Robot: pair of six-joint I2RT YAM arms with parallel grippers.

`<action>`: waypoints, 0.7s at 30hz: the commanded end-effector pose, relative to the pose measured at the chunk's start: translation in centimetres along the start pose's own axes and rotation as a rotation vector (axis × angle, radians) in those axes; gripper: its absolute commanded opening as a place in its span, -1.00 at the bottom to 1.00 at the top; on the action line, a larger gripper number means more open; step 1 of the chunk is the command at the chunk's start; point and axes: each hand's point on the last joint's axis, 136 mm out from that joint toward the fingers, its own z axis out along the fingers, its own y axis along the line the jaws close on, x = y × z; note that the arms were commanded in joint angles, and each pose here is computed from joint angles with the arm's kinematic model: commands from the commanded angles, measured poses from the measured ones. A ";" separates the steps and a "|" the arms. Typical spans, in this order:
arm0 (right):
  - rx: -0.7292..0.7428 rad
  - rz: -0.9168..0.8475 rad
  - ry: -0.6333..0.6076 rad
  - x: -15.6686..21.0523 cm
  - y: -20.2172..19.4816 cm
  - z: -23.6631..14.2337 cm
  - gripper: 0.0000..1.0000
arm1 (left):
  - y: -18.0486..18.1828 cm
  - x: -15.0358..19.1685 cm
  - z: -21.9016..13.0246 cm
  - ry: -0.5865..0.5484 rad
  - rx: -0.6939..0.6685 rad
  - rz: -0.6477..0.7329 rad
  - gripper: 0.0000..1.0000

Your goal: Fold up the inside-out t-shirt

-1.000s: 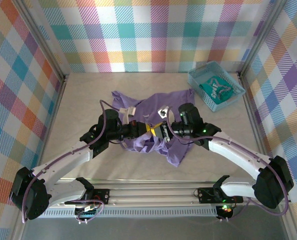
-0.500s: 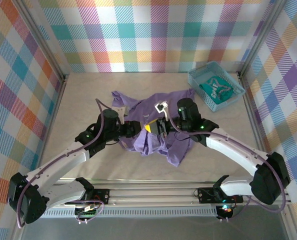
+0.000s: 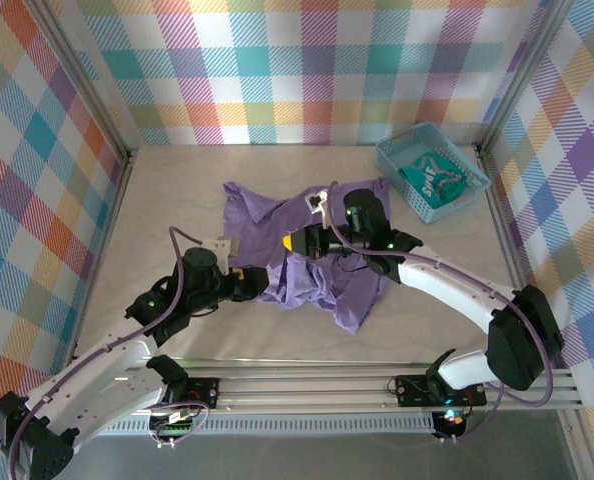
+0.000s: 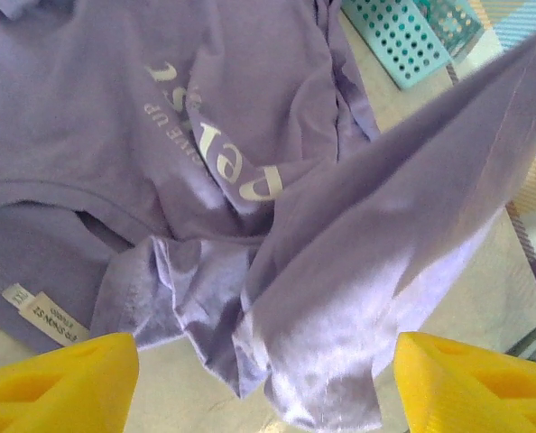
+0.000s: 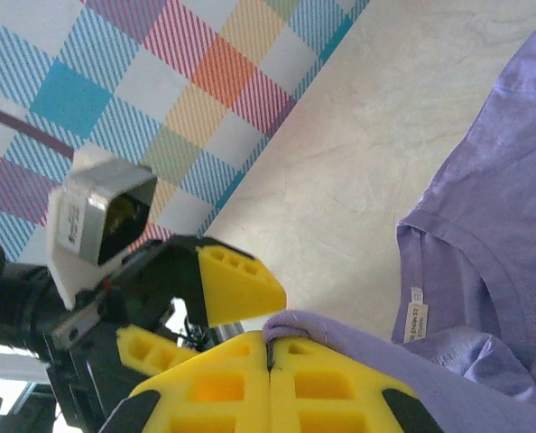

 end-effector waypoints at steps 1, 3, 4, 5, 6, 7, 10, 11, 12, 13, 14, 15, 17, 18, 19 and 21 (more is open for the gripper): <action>-0.009 -0.021 -0.053 -2.0 0.7 0.3 -1.00 | -0.4 1.5 0.2 0.052 0.022 0.016 0.48; -0.003 -0.020 -0.051 -2.2 0.5 0.5 -1.00 | -0.8 1.5 0.4 0.076 0.018 0.023 0.49; 0.000 -0.019 -0.051 -2.2 0.4 0.6 -1.00 | -1.0 1.7 0.6 0.090 0.019 0.028 0.50; 0.008 -0.017 -0.051 -2.3 0.2 0.7 -1.00 | -1.3 1.8 0.8 0.102 0.019 0.035 0.55; 0.012 -0.016 -0.049 -2.3 0.1 0.8 -1.00 | -1.4 2.0 1.1 0.114 0.005 0.043 0.59; 0.012 -0.017 -0.048 -2.3 0.1 0.8 -1.00 | -1.3 2.2 1.3 0.123 -0.014 0.051 0.59; 0.011 -0.014 -0.045 -2.4 0.0 1.0 -1.00 | -0.5 2.4 1.9 0.133 -0.095 0.088 0.59; 0.012 -0.014 -0.046 -2.4 0.0 1.1 -1.00 | -0.5 2.3 2.1 0.135 -0.114 0.102 0.57; 0.012 -0.013 -0.044 -2.4 -0.1 1.2 -1.00 | -0.5 2.1 2.2 0.136 -0.130 0.114 0.53; 0.013 -0.013 -0.042 -2.4 -0.1 1.2 -1.00 | -0.4 2.0 2.3 0.136 -0.145 0.127 0.50; 0.014 -0.013 -0.041 -2.4 -0.2 1.2 -1.00 | -0.4 1.9 2.5 0.134 -0.161 0.140 0.44; 0.015 -0.012 -0.040 -2.3 -0.3 1.2 -1.00 | -0.3 1.6 2.7 0.130 -0.177 0.152 0.36; 0.015 -0.012 -0.034 -2.2 -0.3 1.2 -1.00 | -0.2 1.4 3.0 0.128 -0.202 0.171 0.20; 0.018 -0.011 -0.033 -2.2 -0.4 1.2 -1.00 | -0.2 1.1 3.1 0.122 -0.208 0.180 0.13; 0.021 -0.011 -0.031 -2.1 -0.4 1.2 -1.00 | -0.2 0.8 3.3 0.118 -0.217 0.187 0.06; 0.025 -0.008 -0.023 -1.8 -0.6 1.3 -1.00 | -0.2 0.4 3.5 0.110 -0.230 0.210 -0.15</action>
